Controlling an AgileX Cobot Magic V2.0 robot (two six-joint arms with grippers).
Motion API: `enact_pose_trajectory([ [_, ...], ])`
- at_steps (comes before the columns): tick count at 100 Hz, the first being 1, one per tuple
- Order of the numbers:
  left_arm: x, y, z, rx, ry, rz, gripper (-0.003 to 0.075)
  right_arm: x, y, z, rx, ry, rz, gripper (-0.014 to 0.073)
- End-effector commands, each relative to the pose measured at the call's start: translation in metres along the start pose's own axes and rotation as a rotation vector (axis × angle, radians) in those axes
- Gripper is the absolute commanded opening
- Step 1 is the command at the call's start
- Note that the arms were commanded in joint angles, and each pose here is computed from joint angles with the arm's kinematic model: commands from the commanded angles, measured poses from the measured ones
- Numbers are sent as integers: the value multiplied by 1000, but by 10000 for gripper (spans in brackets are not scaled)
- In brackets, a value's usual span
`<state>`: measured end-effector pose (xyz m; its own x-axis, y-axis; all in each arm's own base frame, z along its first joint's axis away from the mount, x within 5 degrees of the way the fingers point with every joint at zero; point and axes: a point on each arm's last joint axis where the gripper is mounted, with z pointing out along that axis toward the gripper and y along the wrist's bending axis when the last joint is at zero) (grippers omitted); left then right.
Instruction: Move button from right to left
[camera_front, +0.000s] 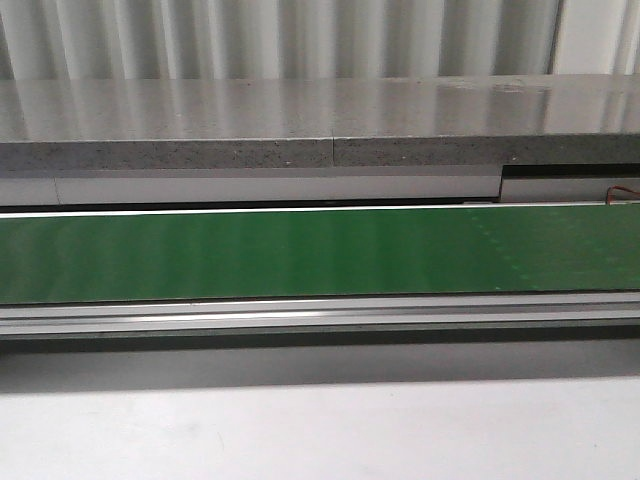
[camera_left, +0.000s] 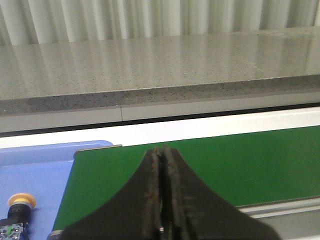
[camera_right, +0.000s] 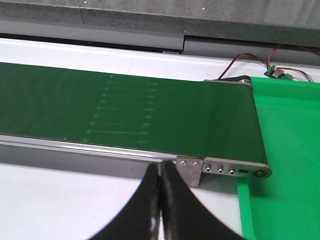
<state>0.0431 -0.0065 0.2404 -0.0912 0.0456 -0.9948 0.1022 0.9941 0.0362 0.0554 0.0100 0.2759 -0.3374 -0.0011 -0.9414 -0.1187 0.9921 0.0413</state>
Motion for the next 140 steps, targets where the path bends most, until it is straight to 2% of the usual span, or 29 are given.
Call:
enact_pose_trajectory([
  [1, -11, 3, -3, -38, -216, 28, -21, -14, 0, -2, 7, -92, -9, -67],
  [8, -2, 4, 2, -45, -231, 6, -21, -13, 0, -2, 7, -92, -8, -67],
  [33, 41, 3, 16, -42, -161, -38, -21, -14, 0, -2, 7, -92, -8, -67],
  [36, 44, 3, 16, -40, -114, -39, -21, -14, 0, -2, 7, -92, -8, -67],
  [125, 44, 3, 16, -40, -111, -41, -20, -14, 0, -2, 7, -91, -8, -67],
  [140, 44, 3, 16, -40, -111, -41, -21, -14, -3, -2, 39, -96, -56, -67],
])
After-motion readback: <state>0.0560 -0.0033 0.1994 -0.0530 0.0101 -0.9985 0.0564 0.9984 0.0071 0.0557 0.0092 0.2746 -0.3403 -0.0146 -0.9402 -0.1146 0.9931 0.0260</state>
